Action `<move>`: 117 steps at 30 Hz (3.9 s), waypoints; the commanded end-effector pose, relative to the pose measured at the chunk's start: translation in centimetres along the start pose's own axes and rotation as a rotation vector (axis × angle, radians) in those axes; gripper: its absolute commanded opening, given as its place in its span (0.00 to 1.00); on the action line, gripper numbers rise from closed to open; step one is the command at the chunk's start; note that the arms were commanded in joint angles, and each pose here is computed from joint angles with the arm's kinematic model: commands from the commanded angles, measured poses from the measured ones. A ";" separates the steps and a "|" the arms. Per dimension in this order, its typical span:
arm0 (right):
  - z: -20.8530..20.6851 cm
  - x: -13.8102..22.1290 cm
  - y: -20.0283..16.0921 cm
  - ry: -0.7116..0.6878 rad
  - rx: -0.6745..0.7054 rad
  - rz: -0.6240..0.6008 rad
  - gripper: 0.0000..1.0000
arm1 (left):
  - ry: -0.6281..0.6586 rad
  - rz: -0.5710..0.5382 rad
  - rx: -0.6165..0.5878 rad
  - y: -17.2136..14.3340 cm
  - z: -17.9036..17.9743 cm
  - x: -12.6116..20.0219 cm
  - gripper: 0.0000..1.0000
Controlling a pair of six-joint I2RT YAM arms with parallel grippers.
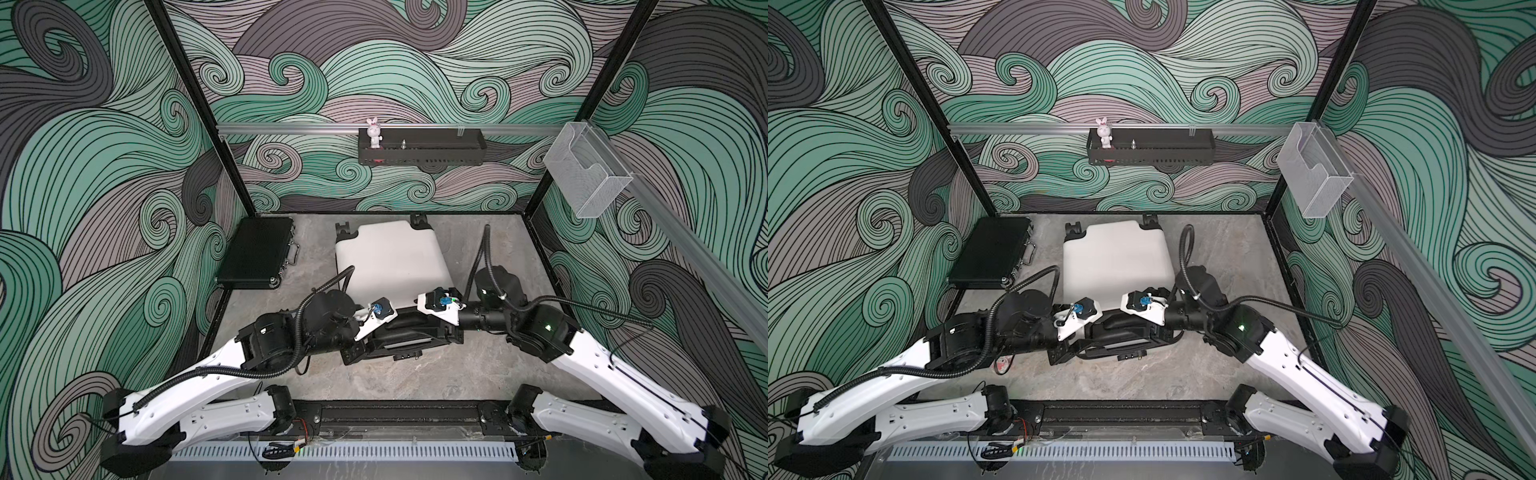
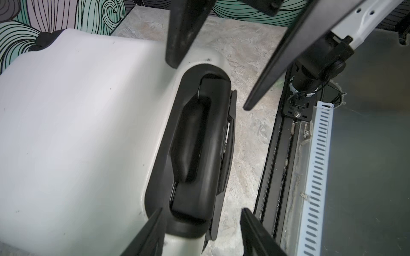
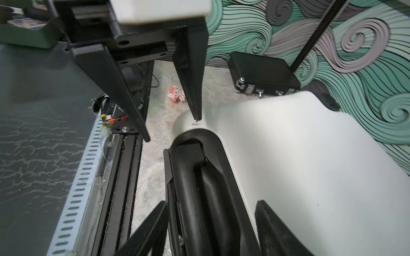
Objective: Open the suitcase zippers
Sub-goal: Place the suitcase at the center of the board, then pick up the suitcase from the center of the board, then unzip the zipper on the suitcase.
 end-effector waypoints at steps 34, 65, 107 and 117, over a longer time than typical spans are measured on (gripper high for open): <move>2.7 7.8 -9.0 -0.430 -0.408 0.065 0.64 | 0.027 0.558 -0.026 -1.2 -0.6 -10.7 0.33; 5.4 1.0 -11.4 -0.230 -0.720 -0.042 0.46 | -0.006 0.129 0.165 8.3 1.4 -3.7 0.00; 4.0 -3.7 -11.7 -0.313 -0.685 -0.166 0.34 | -0.144 -0.005 0.266 12.0 0.6 -4.8 0.00; 3.4 -4.4 -11.3 -0.314 -0.680 -0.161 0.20 | -0.168 -0.027 0.270 12.5 0.2 -4.6 0.00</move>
Point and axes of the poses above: each gripper's point midway between its finger pads, its own x axis back along the fingers, its own z axis along the line the jaws close on, y = z × x, the point moved 2 cm from there along x, back along the fingers, and after that the axes turned 12 degrees about x, right-handed, at the moved point
